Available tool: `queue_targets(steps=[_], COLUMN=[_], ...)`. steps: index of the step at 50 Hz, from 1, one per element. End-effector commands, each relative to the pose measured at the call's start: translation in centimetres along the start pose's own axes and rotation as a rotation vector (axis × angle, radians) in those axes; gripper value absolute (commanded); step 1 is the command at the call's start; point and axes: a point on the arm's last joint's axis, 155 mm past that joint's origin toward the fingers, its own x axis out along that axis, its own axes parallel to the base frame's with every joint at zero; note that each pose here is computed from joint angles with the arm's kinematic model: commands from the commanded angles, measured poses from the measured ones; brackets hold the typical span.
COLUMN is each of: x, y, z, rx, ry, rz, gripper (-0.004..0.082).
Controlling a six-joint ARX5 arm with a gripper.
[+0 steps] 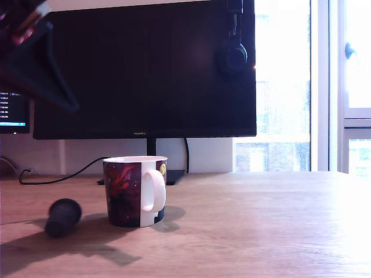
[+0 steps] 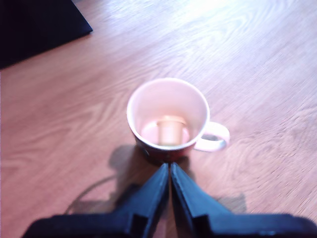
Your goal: Pick up the coffee capsules from the table one by one and drop them inside the nearest coffee cup
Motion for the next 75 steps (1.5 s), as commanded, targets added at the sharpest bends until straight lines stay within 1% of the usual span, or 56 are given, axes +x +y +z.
queue_targets(steps=[1,3,5,6,7,9,10,14,15,19,23,24,28,31,38,44,50,53,55,56,58,60,62,63,64,66,67,68,75], x=[0.3,0.4,0.4,0.4,0.3,0.3,0.2,0.0,-0.1,-0.3,-0.3,-0.4,-0.7,-1.0,-1.7,-2.5,-2.7,-2.6,-2.5,-2.5,-2.5,-2.5,-2.5,-2.5,-2.5,-2.5,-2.5,-2.5,-2.5], y=[0.0,0.1,0.1,0.1,0.2,0.2,0.2,0.1,0.2,0.3,0.4,0.5,0.5,0.4,0.2,0.8,0.8,0.8,0.8,0.9,0.8,0.6,0.5,0.5,0.5,0.4,0.4,0.5,0.7], z=[-1.2,-1.5,-1.7,-1.7,-1.6,-1.6,-1.5,-1.6,-1.6,-2.0,-2.8,-3.0,-3.5,-3.9,-4.6,-4.6,-5.4,-6.2,-6.5,-6.7,-6.8,-6.7,-6.5,-6.5,-6.6,-6.6,-6.7,-6.8,-7.1], rx=[-0.019,-0.026,-0.048,-0.047,-0.061,-0.065,-0.088,-0.109,-0.107,-0.128,-0.136,-0.148,-0.156,-0.182,-0.19,-0.206,-0.21,-0.23,-0.234,-0.25,-0.262,-0.267,-0.27,-0.286,-0.286,-0.286,-0.286,-0.288,-0.297], ry=[0.003,-0.003,-0.011,-0.017,-0.023,-0.037,-0.046,-0.073,-0.077,-0.095,-0.105,-0.108,-0.122,-0.134,-0.144,-0.166,-0.14,-0.111,-0.095,-0.091,-0.087,-0.088,-0.094,-0.095,-0.094,-0.092,-0.09,-0.086,-0.077], rz=[-0.002,0.001,0.002,0.002,0.004,0.007,0.006,0.005,0.011,0.027,0.039,0.043,0.043,0.037,0.035,0.071,0.076,0.079,0.081,0.081,0.079,0.065,0.061,0.062,0.061,0.061,0.061,0.062,0.079], gripper=[-0.0014,-0.0014,-0.0014,-0.0014,-0.0014,-0.0014,-0.0014,-0.0014,-0.0014,-0.0014,-0.0014,-0.0014,-0.0014,-0.0014,-0.0014,-0.0014,-0.0013,-0.0013,-0.0008,0.0006,0.0074,0.0222,0.0395,0.0478,0.0563,0.0672,0.0701,0.0711,0.071])
